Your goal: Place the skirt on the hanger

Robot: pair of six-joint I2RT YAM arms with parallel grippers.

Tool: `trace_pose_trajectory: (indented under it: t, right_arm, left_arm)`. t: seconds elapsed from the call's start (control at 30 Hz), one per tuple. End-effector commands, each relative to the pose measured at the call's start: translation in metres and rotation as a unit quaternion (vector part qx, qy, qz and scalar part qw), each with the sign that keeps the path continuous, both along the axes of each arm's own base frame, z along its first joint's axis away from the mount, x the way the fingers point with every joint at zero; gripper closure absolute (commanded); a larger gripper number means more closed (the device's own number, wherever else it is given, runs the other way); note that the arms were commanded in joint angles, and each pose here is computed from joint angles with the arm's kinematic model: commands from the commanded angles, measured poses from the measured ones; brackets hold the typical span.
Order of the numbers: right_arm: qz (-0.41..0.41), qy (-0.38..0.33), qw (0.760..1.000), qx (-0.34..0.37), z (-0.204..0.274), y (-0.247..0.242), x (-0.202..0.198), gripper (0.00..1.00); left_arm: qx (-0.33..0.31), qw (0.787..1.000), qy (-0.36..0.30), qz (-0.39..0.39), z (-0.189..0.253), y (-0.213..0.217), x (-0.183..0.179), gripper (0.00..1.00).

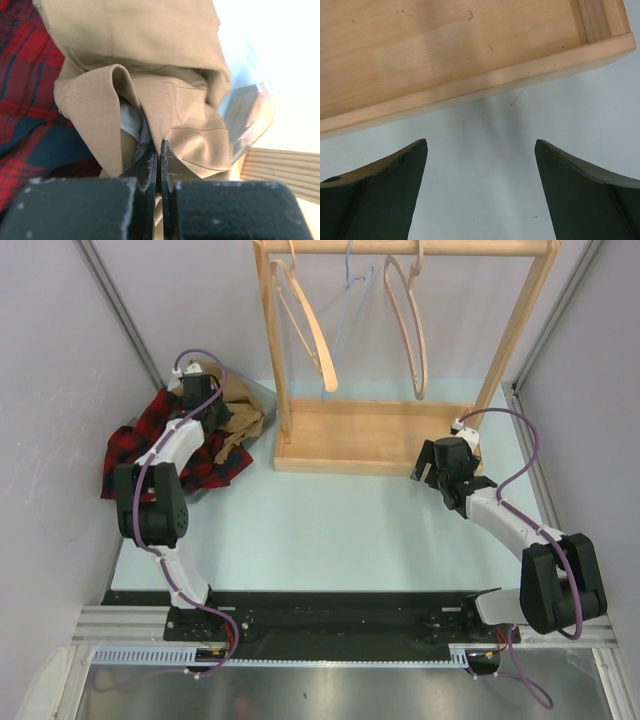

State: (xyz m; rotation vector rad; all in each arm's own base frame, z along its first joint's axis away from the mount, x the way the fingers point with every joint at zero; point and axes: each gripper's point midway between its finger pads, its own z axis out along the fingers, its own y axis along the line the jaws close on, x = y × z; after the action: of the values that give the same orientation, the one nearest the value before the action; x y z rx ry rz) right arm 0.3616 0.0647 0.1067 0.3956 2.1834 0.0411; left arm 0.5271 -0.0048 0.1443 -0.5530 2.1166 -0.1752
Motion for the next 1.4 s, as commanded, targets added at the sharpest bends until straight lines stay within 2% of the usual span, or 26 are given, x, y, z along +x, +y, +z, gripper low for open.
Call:
trace_pose_trajectory:
  t: [0.0,0.13,0.27,0.57,0.7,0.97,1.13,1.23,1.37]
  right_arm:
    - [-0.008,-0.024,1.000,-0.004,0.024,0.003,0.011,0.07]
    - [-0.003,-0.035,0.999,-0.002,0.035,0.005,0.013,0.07]
    - [0.002,-0.045,0.999,-0.001,0.049,0.008,0.011,0.07]
    - [0.014,-0.092,0.995,0.023,0.097,0.013,-0.008,0.07]
    - [0.022,-0.112,0.993,0.033,0.115,0.014,-0.018,0.07]
    - [0.031,-0.136,0.989,0.050,0.138,0.015,-0.032,0.06]
    - [0.030,-0.141,0.988,0.049,0.146,0.014,-0.032,0.06]
    - [0.027,-0.140,0.989,0.044,0.150,0.012,-0.032,0.06]
    - [0.027,-0.136,0.989,0.041,0.150,0.012,-0.031,0.05]
  left_arm:
    - [-0.005,0.998,-0.059,-0.022,0.055,-0.008,0.015,1.00]
    - [0.002,0.994,-0.110,-0.025,0.113,-0.007,0.001,1.00]
    - [-0.005,0.985,-0.169,-0.040,0.180,-0.013,-0.029,1.00]
    - [-0.020,0.966,-0.248,-0.073,0.269,-0.027,-0.112,1.00]
    - [-0.011,0.948,-0.302,-0.103,0.317,-0.040,-0.153,1.00]
    - [-0.002,0.920,-0.366,-0.137,0.394,-0.049,-0.194,1.00]
    - [0.000,0.906,-0.396,-0.146,0.428,-0.053,-0.222,1.00]
    - [0.001,0.881,-0.444,-0.164,0.470,-0.058,-0.250,1.00]
    - [-0.020,0.865,-0.458,-0.205,0.483,-0.074,-0.265,1.00]
